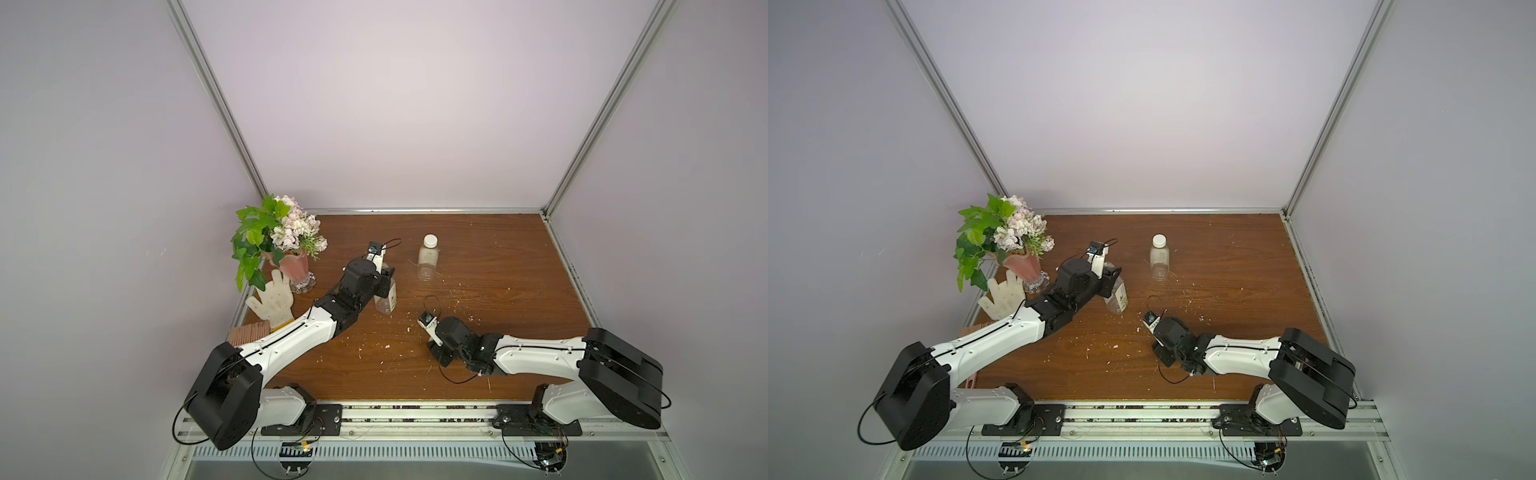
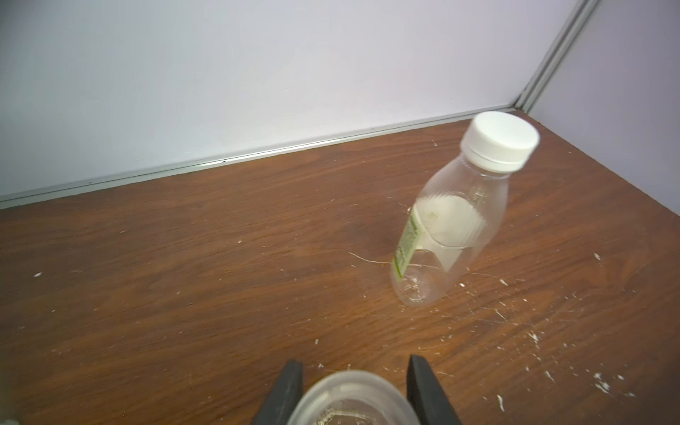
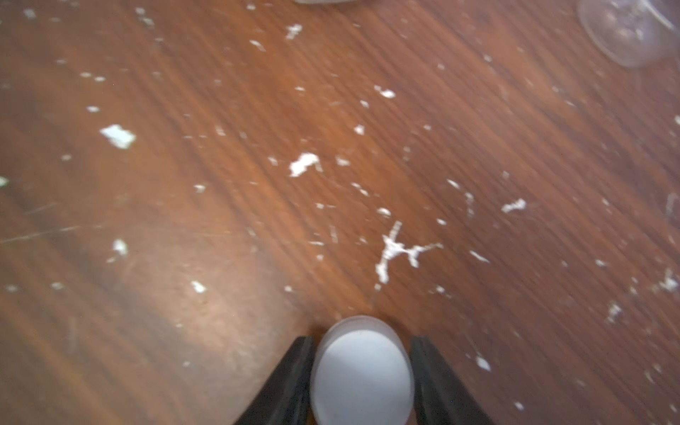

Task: Screw on the bottle caps
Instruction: Place the bottle cap at the center of the board.

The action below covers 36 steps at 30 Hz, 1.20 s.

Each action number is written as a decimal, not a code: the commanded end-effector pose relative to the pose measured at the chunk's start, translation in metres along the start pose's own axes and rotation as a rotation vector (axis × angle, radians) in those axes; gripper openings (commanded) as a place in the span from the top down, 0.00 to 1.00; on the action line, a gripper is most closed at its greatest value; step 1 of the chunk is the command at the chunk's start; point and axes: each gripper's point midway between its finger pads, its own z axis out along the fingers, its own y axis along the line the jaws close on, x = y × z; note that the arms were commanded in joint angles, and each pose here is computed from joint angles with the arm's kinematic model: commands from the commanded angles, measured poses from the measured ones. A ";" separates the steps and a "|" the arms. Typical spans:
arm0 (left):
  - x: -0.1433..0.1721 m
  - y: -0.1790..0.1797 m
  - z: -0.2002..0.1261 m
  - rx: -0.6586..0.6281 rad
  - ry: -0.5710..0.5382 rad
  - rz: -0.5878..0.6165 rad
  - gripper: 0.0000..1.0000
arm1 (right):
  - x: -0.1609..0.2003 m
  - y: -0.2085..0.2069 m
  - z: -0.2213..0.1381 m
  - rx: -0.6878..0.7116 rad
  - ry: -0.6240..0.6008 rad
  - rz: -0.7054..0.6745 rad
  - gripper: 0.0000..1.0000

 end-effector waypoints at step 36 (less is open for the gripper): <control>0.020 -0.126 -0.018 0.385 -0.065 0.256 0.54 | 0.002 -0.071 -0.015 0.131 -0.016 0.395 0.39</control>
